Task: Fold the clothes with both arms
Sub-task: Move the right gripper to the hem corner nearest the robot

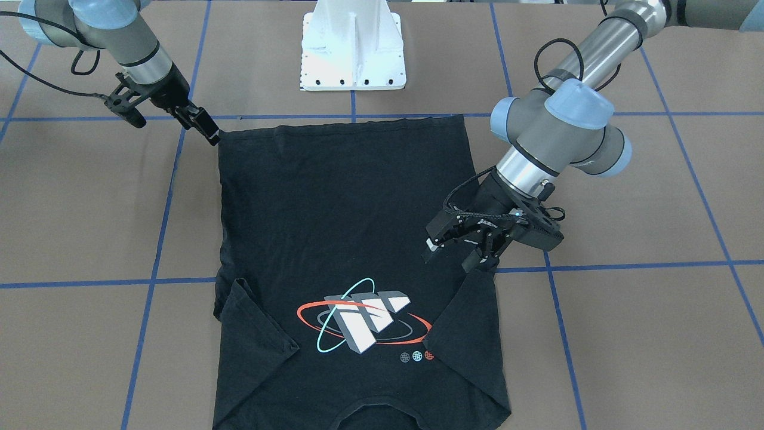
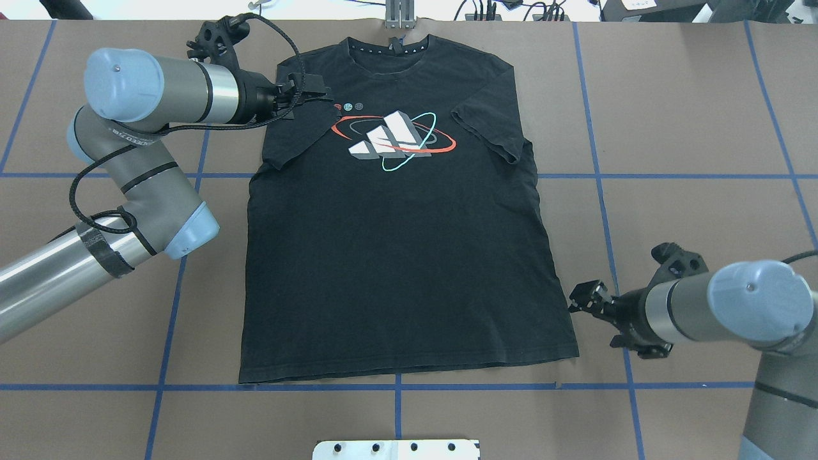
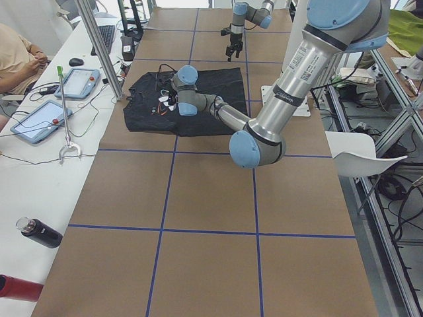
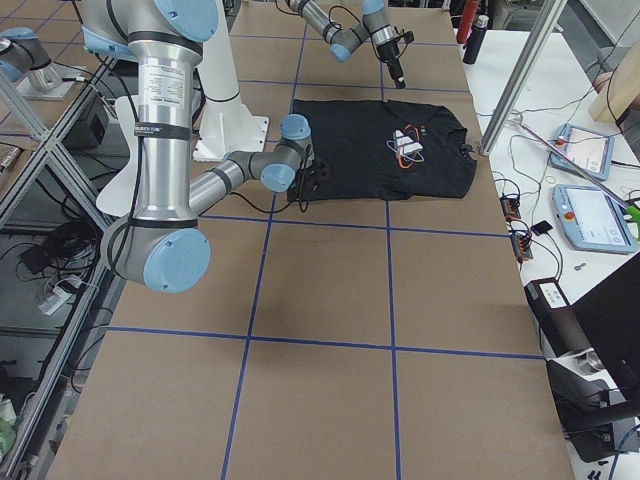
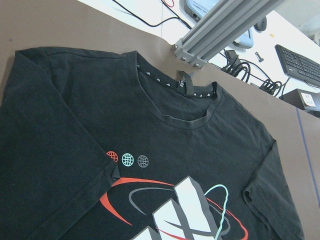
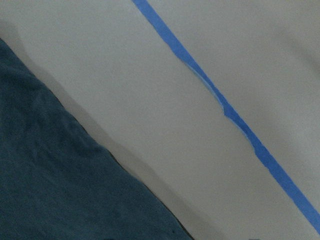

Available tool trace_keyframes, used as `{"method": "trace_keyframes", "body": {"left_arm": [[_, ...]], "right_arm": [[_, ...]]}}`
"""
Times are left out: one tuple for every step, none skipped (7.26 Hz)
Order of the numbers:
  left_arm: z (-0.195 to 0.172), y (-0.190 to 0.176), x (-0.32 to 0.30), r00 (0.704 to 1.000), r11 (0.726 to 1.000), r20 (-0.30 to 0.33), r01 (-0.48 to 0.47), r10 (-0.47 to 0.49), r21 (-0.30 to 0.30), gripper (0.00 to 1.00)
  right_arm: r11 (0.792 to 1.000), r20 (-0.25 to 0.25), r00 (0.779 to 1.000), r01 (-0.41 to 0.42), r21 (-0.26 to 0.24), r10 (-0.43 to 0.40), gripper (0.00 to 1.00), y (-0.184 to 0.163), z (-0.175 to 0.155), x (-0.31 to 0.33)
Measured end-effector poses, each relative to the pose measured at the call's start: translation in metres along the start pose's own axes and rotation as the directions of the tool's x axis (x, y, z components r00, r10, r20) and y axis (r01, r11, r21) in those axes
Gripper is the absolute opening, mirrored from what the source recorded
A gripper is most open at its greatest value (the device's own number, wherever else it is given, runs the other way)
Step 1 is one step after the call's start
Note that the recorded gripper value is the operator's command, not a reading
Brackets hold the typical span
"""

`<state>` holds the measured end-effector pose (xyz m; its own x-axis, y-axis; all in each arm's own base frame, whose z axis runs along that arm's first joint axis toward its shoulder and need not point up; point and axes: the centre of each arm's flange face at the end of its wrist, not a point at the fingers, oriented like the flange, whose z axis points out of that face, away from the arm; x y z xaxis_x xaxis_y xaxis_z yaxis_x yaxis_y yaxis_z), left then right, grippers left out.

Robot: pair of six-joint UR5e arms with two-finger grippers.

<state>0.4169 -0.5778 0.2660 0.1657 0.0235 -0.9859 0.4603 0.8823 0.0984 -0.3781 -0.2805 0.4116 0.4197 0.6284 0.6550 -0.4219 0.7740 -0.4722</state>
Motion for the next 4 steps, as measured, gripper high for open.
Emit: {"method": "trace_keyframes", "body": {"left_arm": [[-0.001,0.000,0.001,1.000,1.000,-0.004,-0.001,0.001,0.002,1.00],[-0.003,0.000,0.003,1.000,1.000,-0.006,-0.002,0.002,0.003,1.00],[-0.003,0.000,0.003,1.000,1.000,-0.007,-0.002,0.002,0.003,1.00],[-0.003,0.001,0.002,1.000,1.000,-0.006,-0.002,0.002,0.004,1.00]], "right_arm": [[1.000,-0.012,1.000,-0.001,-0.008,0.001,0.88,0.015,0.008,0.007],[1.000,-0.023,1.000,0.011,-0.007,-0.011,0.86,0.028,0.017,0.014],[1.000,-0.028,0.999,0.024,0.004,-0.024,0.84,0.037,0.023,0.018],[0.999,-0.030,0.999,0.035,0.025,-0.034,0.82,0.041,0.029,0.021]]}}
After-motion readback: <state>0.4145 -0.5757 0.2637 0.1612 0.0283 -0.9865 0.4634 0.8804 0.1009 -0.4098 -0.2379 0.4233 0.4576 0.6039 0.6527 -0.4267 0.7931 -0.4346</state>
